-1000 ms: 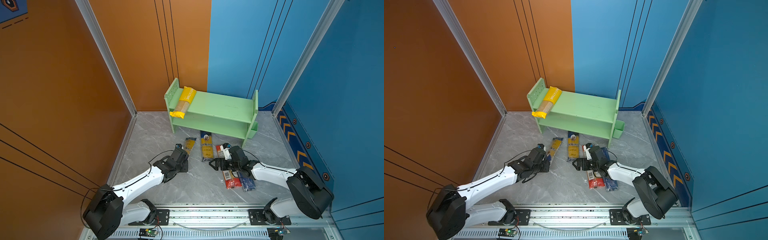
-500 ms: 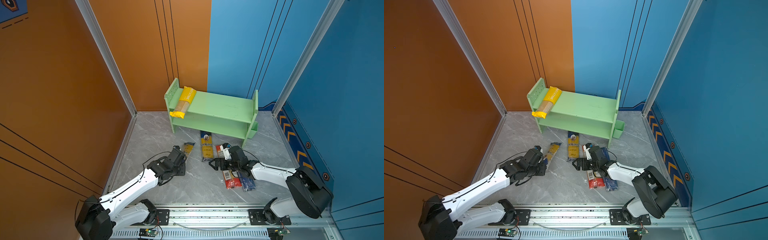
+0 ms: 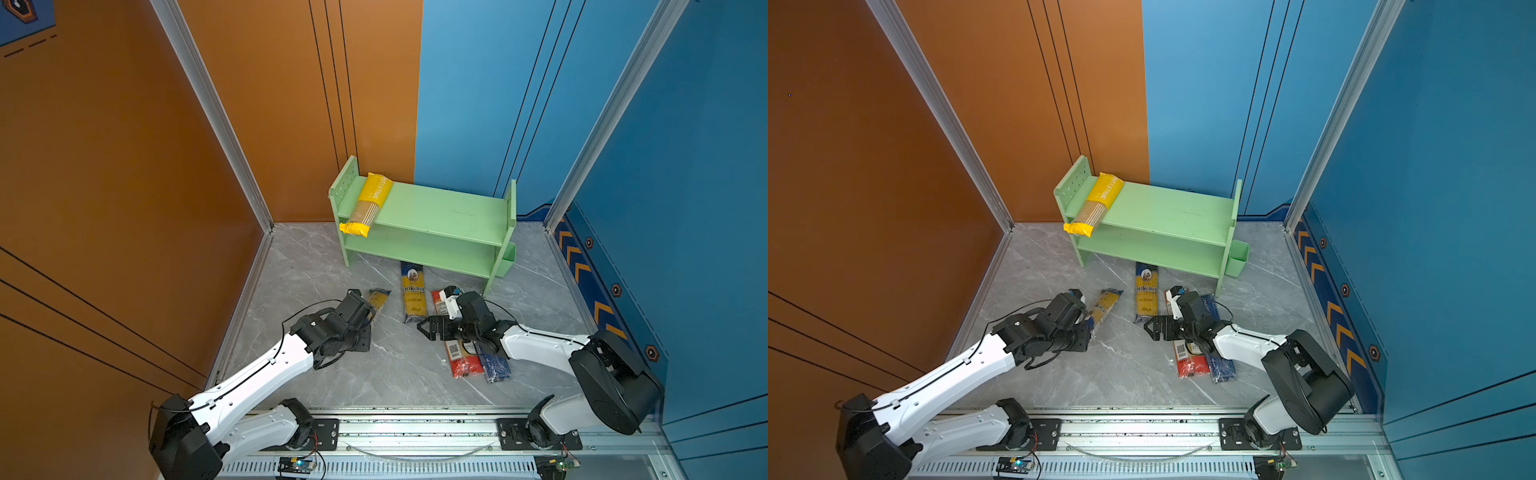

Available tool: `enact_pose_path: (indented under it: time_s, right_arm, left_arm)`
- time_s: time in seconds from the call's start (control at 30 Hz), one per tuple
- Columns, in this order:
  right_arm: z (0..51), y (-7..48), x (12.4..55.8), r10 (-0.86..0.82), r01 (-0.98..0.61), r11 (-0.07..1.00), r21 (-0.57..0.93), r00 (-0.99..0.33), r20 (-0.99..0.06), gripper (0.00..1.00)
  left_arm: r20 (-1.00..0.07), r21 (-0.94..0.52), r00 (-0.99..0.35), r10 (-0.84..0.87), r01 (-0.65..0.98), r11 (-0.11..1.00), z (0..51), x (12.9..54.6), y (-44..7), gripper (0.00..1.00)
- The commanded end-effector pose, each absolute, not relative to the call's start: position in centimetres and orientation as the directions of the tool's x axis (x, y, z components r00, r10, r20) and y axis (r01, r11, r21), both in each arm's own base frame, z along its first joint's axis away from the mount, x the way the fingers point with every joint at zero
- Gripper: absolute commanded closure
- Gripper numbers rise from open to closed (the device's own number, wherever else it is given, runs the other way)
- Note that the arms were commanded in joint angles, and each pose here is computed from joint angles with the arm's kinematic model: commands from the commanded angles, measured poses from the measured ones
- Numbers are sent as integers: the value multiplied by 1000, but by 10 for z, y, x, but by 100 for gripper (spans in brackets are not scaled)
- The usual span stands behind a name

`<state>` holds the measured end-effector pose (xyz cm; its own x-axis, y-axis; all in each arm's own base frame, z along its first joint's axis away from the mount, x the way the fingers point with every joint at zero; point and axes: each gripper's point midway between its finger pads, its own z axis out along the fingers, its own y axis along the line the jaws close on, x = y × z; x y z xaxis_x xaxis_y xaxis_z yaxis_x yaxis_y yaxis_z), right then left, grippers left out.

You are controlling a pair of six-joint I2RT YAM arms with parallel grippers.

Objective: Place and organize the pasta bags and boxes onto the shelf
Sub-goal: 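Lift the ankara pack with the left gripper and pull it toward the robot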

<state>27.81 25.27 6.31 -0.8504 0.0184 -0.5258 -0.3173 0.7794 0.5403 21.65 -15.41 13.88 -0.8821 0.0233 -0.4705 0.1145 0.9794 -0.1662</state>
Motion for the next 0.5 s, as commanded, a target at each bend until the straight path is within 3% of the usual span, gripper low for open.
enact_pose_path:
  time_s: [0.0,0.47]
  right_arm:
    - [58,253,280,22,-298,786,541,-862,-507,0]
    - [58,254,279,20,-298,785,543,-863,-504,0]
  left_arm:
    - [-608,-209,-794,-16,141,968,189,235,-163,100]
    - [-675,-229,-737,-28,173,958,238,233,-165,100]
